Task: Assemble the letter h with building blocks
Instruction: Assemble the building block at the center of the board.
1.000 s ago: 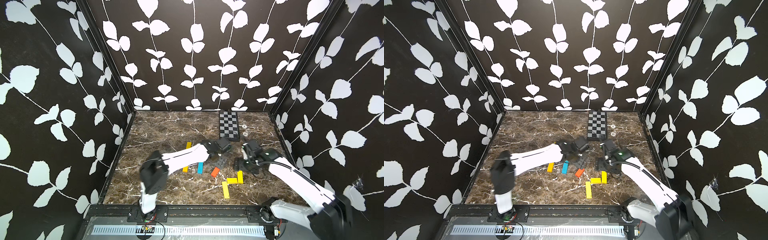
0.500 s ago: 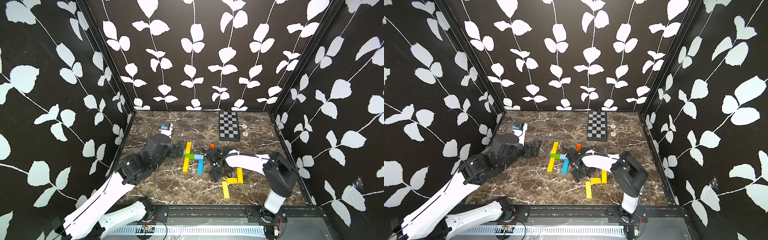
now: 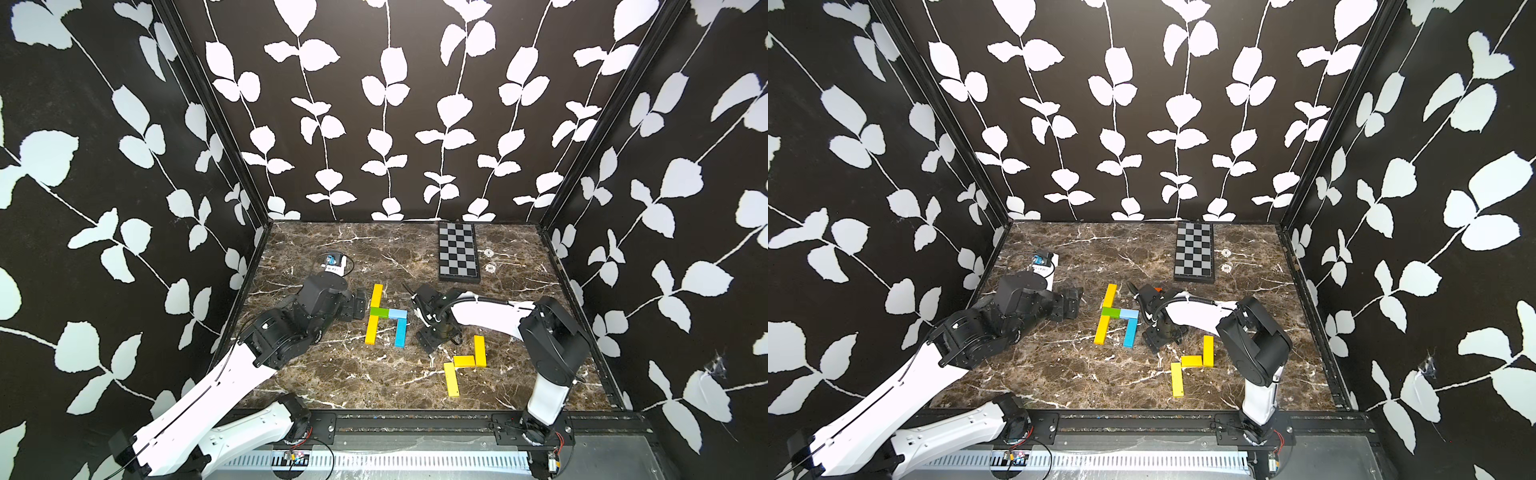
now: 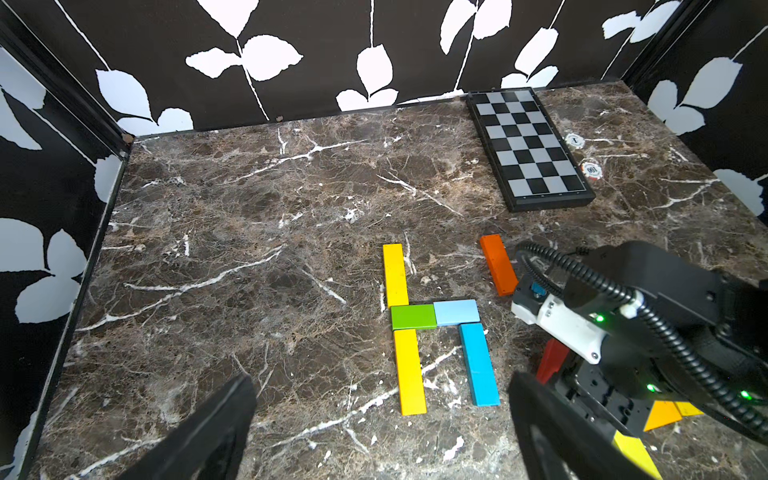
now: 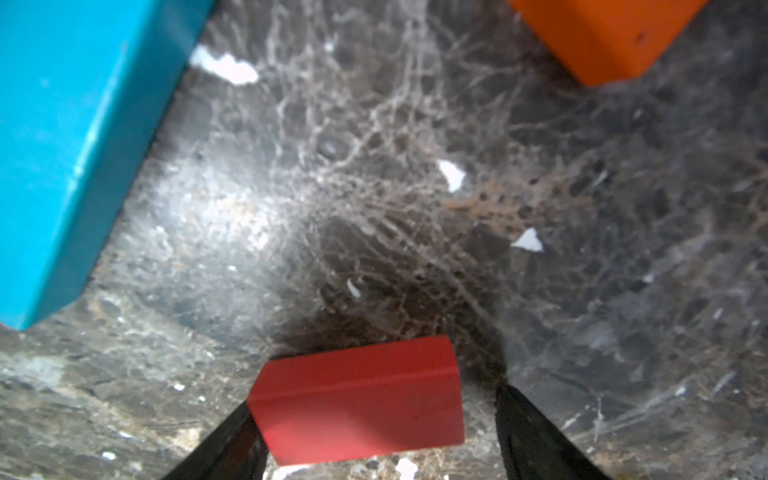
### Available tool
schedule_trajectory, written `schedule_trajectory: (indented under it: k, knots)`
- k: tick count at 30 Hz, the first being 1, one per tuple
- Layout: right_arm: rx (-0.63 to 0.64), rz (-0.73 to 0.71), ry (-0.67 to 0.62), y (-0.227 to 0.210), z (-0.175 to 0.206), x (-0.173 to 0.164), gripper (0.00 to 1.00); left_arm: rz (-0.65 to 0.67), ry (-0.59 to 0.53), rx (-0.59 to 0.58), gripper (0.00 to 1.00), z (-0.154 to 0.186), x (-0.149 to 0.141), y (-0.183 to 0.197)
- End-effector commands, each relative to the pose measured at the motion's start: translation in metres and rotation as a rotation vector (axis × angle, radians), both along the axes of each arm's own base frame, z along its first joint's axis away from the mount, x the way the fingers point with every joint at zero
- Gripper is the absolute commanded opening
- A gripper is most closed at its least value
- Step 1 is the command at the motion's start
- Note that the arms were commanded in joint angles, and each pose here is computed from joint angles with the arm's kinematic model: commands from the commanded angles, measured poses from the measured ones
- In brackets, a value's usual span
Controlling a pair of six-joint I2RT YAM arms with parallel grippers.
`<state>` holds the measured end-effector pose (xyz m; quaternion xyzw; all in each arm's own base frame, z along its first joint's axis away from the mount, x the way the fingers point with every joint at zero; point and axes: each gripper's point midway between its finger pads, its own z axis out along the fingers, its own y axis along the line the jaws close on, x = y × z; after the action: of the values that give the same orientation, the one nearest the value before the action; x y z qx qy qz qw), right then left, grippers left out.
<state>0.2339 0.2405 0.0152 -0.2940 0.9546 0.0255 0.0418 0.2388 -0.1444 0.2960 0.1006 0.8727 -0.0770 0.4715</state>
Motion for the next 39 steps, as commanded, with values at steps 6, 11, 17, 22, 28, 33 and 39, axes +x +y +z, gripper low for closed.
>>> schedule_trajectory:
  k: [6,11,17,22,28,33,39]
  knots:
    - [0.056,-0.088,0.026,0.01,-0.017,-0.002,0.77,0.004,0.052,0.008,0.96,-0.017,0.002,-0.004]
    - [0.002,-0.14,0.02,-0.003,-0.021,-0.004,0.66,0.009,0.055,0.003,0.96,-0.021,0.003,-0.004]
    - [-0.011,-0.219,0.013,-0.007,-0.016,-0.003,0.58,0.016,0.065,0.007,0.96,-0.025,0.004,-0.002]
    - [-0.046,-0.374,-0.032,-0.011,-0.003,0.014,0.58,0.055,0.128,0.034,0.96,-0.04,0.008,0.003]
    - [-0.038,-0.509,-0.086,-0.003,0.007,0.039,0.57,0.102,0.284,-0.02,0.91,-0.073,0.01,0.006]
    - [-0.064,-0.559,-0.103,-0.004,0.002,0.051,0.67,0.099,0.294,-0.05,0.91,-0.078,0.01,0.005]
    - [0.039,-0.533,-0.06,0.007,0.008,0.041,0.87,0.074,0.335,-0.052,0.9,-0.088,0.009,-0.001]
